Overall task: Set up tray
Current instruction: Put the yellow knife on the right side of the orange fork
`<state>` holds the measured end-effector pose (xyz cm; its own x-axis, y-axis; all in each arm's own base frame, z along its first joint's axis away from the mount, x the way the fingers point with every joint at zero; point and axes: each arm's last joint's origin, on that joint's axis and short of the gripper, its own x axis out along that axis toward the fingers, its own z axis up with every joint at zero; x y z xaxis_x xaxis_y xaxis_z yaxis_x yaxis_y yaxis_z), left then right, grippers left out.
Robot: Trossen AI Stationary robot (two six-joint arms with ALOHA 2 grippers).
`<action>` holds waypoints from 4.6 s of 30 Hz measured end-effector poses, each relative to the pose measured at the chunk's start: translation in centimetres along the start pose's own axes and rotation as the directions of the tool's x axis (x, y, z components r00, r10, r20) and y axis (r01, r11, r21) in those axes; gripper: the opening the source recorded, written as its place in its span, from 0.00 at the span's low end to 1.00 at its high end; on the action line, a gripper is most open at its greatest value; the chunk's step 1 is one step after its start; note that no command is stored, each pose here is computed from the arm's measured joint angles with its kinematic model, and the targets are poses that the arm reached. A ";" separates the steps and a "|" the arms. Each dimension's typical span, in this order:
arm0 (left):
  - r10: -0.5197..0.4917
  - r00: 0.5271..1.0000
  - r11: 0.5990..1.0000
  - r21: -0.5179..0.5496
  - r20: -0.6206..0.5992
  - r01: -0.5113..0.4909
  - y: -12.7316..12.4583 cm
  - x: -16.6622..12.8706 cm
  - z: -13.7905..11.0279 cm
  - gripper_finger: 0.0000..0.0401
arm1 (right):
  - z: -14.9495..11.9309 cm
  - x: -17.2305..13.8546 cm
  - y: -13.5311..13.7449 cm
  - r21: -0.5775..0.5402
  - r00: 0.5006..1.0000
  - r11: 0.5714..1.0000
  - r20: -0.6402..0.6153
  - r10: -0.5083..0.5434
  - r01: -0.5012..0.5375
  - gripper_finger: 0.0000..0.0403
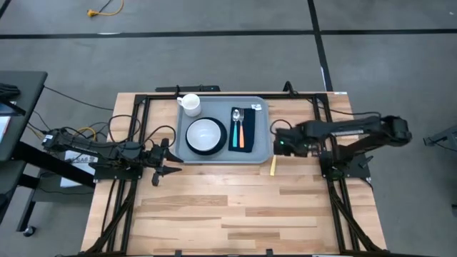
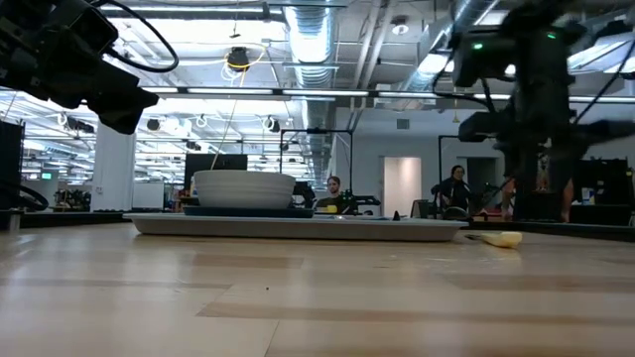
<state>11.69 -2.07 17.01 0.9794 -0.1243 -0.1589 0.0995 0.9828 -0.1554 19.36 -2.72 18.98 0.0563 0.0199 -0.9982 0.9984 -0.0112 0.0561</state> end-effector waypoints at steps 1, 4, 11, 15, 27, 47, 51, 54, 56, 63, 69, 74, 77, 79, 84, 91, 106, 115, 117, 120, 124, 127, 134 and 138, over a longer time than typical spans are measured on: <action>0.001 1.000 1.000 0.000 0.000 -0.001 0.0 0.0 0.0 0.37 | -0.3 0.4 -0.3 0.016 0.999 0.999 0.005 0.045 -0.045 0.33; 0.003 1.000 1.000 0.000 0.002 -0.003 0.0 0.0 0.0 0.37 | -1.1 1.3 -0.2 0.020 0.987 0.987 0.019 0.158 -0.158 0.33; 0.001 1.000 1.000 -0.004 0.010 -0.001 0.0 0.0 0.1 0.37 | -1.1 2.5 0.9 0.023 0.982 0.985 0.086 0.170 -0.173 0.33; 0.002 1.000 1.000 -0.004 0.011 -0.002 0.0 0.0 0.1 0.37 | -0.8 3.7 1.4 0.033 0.987 0.990 0.085 0.134 -0.137 0.33; 0.001 1.000 1.000 -0.002 0.013 -0.001 0.0 0.0 0.1 0.37 | -0.1 4.9 3.0 -0.038 0.976 0.979 0.084 0.201 -0.198 0.40; 0.001 1.000 1.000 -0.002 0.014 -0.001 0.0 0.0 0.1 0.37 | 0.2 6.4 3.3 0.000 0.989 0.991 0.061 0.134 -0.135 0.43; 0.001 1.000 1.000 -0.002 0.013 -0.001 0.0 0.0 0.1 0.37 | 0.4 6.7 3.3 0.005 0.993 0.994 0.045 0.113 -0.113 0.43; 0.001 1.000 1.000 -0.002 0.013 -0.001 0.0 0.0 0.1 0.37 | 0.5 6.6 3.1 0.013 0.993 0.994 0.043 0.109 -0.109 0.43; 0.001 1.000 1.000 -0.002 0.013 -0.001 0.0 0.0 0.1 0.37 | 0.4 6.6 3.1 0.014 0.993 0.994 0.042 0.107 -0.107 0.42; 0.001 1.000 1.000 -0.002 0.013 -0.001 0.0 0.0 0.1 0.37 | 0.4 6.7 2.9 0.015 0.996 0.997 0.036 0.077 -0.078 0.33; 0.001 1.000 1.000 -0.002 0.014 -0.001 0.0 0.0 0.1 0.37 | 0.4 6.7 2.6 0.016 0.998 0.999 0.032 0.051 -0.051 0.23; 0.001 1.000 1.000 -0.002 0.013 -0.001 0.0 0.0 0.1 0.37 | 0.6 6.7 2.5 0.005 0.999 0.999 0.030 0.041 -0.041 0.14; 0.001 1.000 1.000 -0.002 0.013 -0.001 0.0 0.0 0.1 0.37 | 0.7 6.7 2.4 0.008 0.999 0.999 0.028 0.042 -0.043 0.07; 0.001 1.000 1.000 -0.002 0.013 -0.001 0.0 0.0 0.1 0.37 | 0.8 6.7 2.4 0.004 0.999 0.999 0.026 0.043 -0.043 0.07; 0.001 1.000 1.000 -0.002 0.013 -0.001 0.0 0.0 0.1 0.37 | 0.8 6.7 2.4 0.003 0.999 0.999 0.028 0.043 -0.043 0.07; 0.001 1.000 1.000 -0.002 0.013 -0.001 0.0 0.0 0.1 0.37 | 1.4 5.7 3.4 -0.030 0.999 0.999 0.020 0.045 -0.044 0.07; 0.001 1.000 1.000 0.006 0.013 -0.001 0.0 0.0 0.1 0.37 | 4.8 0.8 5.8 -0.046 0.994 0.995 0.068 0.091 -0.088 0.07; 0.001 1.000 1.000 0.005 0.013 -0.001 0.0 0.0 0.1 0.37 | 6.7 -2.7 8.3 -0.044 0.961 0.969 0.123 0.247 -0.243 0.07; 0.001 1.000 1.000 0.005 0.013 -0.001 0.0 0.0 0.1 0.37 | 7.2 -3.3 9.1 -0.044 0.942 0.954 0.145 0.301 -0.298 0.07; 0.001 1.000 1.000 0.005 0.013 -0.001 0.0 0.0 0.1 0.37 | 7.7 -3.2 10.0 -0.034 0.940 0.951 0.148 0.309 -0.307 0.07; 0.001 1.000 1.000 0.005 0.013 -0.001 0.0 0.0 0.1 0.37 | 8.8 -2.4 11.8 -0.066 0.947 0.957 0.141 0.289 -0.283 0.07; -0.003 1.000 1.000 0.005 0.012 0.003 0.0 0.0 0.1 0.37 | 10.0 -1.9 13.2 -0.102 0.943 0.950 0.124 0.308 -0.296 0.07; -0.005 1.000 1.000 0.009 0.009 0.005 0.0 0.0 0.1 0.37 | 11.7 -0.7 14.7 -0.105 0.946 0.948 0.091 0.311 -0.301 0.07; -0.006 1.000 1.000 0.015 0.006 0.006 0.0 0.0 0.1 0.37 | 12.2 1.0 14.8 -0.095 0.961 0.961 0.071 0.268 -0.261 0.07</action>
<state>11.70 -2.09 17.08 0.9799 -0.1290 -0.1519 0.1077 0.9841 -0.1414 34.08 -15.08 18.61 0.3207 -0.0545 -0.9456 0.9454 0.0791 0.3161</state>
